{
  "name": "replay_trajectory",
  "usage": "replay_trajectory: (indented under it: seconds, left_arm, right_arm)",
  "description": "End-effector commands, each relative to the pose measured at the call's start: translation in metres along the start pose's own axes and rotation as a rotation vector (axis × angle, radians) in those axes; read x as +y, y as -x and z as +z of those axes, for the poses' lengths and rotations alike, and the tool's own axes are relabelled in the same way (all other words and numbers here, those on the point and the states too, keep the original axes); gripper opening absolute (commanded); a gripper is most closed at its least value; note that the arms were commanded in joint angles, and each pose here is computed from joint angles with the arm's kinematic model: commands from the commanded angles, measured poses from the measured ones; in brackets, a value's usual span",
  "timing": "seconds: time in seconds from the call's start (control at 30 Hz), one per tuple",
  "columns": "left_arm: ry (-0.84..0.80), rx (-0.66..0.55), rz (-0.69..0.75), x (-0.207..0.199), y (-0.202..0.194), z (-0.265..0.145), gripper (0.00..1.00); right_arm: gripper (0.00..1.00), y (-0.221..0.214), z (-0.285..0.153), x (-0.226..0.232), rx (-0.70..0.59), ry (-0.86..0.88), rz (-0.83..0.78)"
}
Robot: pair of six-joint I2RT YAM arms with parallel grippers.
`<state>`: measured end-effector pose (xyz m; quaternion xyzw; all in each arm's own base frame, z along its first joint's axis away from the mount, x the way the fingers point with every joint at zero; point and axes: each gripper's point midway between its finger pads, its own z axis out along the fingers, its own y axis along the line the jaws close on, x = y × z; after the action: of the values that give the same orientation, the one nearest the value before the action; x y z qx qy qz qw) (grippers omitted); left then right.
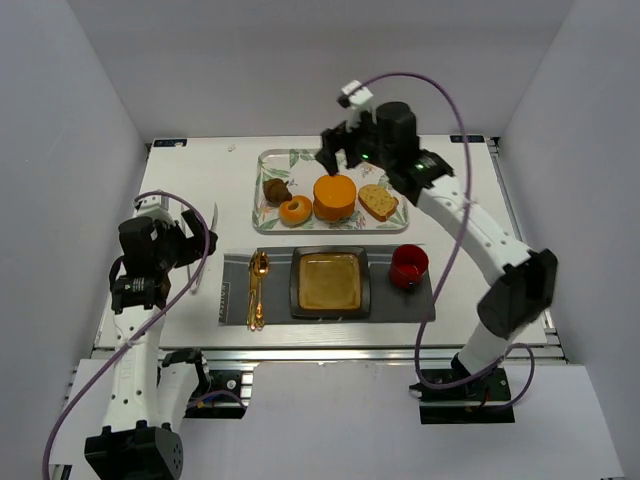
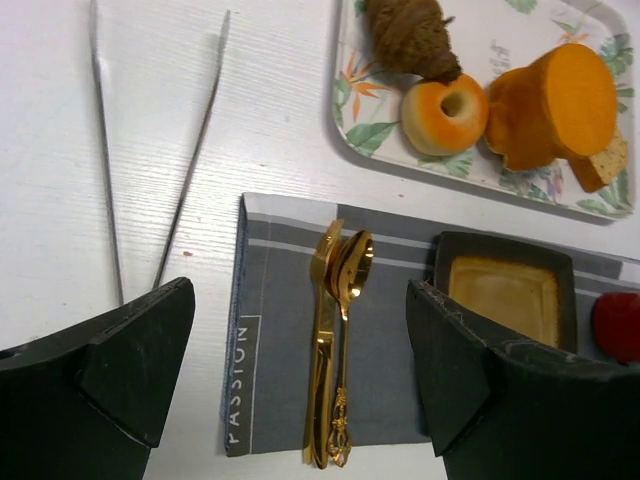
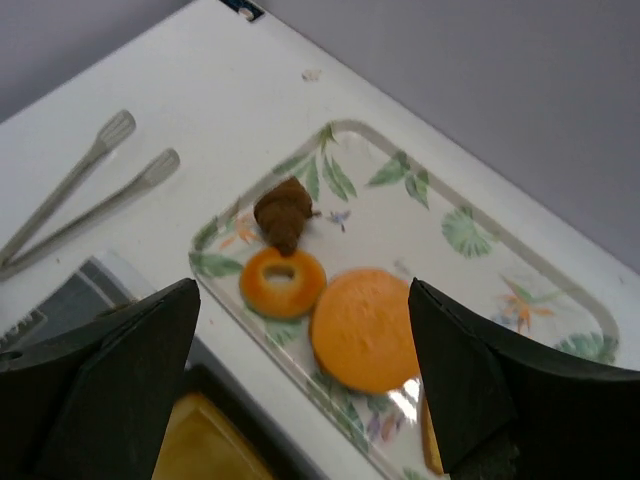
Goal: Place the bread
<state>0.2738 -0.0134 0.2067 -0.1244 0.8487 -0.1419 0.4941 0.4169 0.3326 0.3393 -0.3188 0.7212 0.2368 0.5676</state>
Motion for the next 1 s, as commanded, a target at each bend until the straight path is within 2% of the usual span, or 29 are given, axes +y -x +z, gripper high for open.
replay_trajectory:
  seconds: [0.0,0.03,0.1,0.13,0.2,0.27,0.3,0.33,0.37,0.4,0.47,0.5,0.53,0.57,0.67,0.8,0.97]
  left_arm:
    - [0.058,-0.012,-0.001,0.011,0.006,0.008,0.96]
    - [0.069,-0.020,0.000,0.013,0.008,0.009,0.96]
    - [0.098,0.004,-0.004,0.021,0.002,0.016,0.95]
    - [0.125,0.012,-0.006,0.026,0.000,0.018,0.93]
    - [0.148,0.044,-0.004,0.033,-0.008,0.025,0.87]
    - [0.162,0.057,0.009,0.038,-0.010,0.029,0.76]
    - [0.167,0.081,0.015,0.040,-0.016,0.033,0.63]
    - [0.177,0.089,0.026,0.044,-0.018,0.035,0.39]
    - [0.187,0.103,0.034,0.047,-0.021,0.036,0.35]
    - [0.197,0.134,0.040,0.051,-0.029,0.040,0.36]
    - [0.232,0.175,0.057,0.060,-0.039,0.042,0.65]
    - [0.251,0.208,0.058,0.064,-0.047,0.044,0.78]
    - [0.256,0.236,0.075,0.066,-0.053,0.046,0.87]
    - [0.264,0.256,0.083,0.069,-0.057,0.048,0.94]
    - [0.281,0.313,0.125,0.073,-0.059,0.058,0.98]
    - [0.377,0.391,0.188,0.093,-0.058,0.069,0.98]
    - [0.407,0.483,0.258,0.109,-0.065,0.096,0.98]
  right_arm:
    - [0.89,-0.043,-0.039,-0.022,0.025,0.082,0.032]
    - [0.89,-0.032,-0.051,-0.023,-0.007,0.116,0.028]
    - [0.89,-0.052,-0.075,-0.021,-0.024,0.267,-0.017]
    - [0.85,-0.047,-0.092,-0.017,-0.060,0.300,-0.059]
    - [0.79,-0.067,-0.104,-0.016,-0.059,0.335,-0.069]
    - [0.59,-0.071,-0.116,-0.011,-0.063,0.334,-0.097]
    - [0.47,-0.083,-0.117,-0.009,-0.042,0.338,-0.101]
    - [0.19,-0.082,-0.123,-0.006,-0.047,0.335,-0.112]
    - [0.14,-0.087,-0.125,-0.006,-0.039,0.331,-0.115]
    - [0.15,-0.089,-0.126,-0.005,-0.033,0.328,-0.115]
    - [0.64,-0.089,-0.131,-0.005,-0.032,0.322,-0.122]
    - [0.78,-0.093,-0.132,-0.005,-0.021,0.317,-0.117]
    - [0.89,-0.093,-0.133,-0.004,-0.020,0.317,-0.116]
    - [0.89,-0.096,-0.134,-0.005,-0.017,0.313,-0.115]
    - [0.89,-0.103,-0.136,-0.004,-0.016,0.313,-0.108]
    - [0.89,-0.104,-0.135,-0.007,-0.014,0.308,-0.087]
    - [0.89,-0.100,-0.134,-0.018,-0.021,0.297,-0.056]
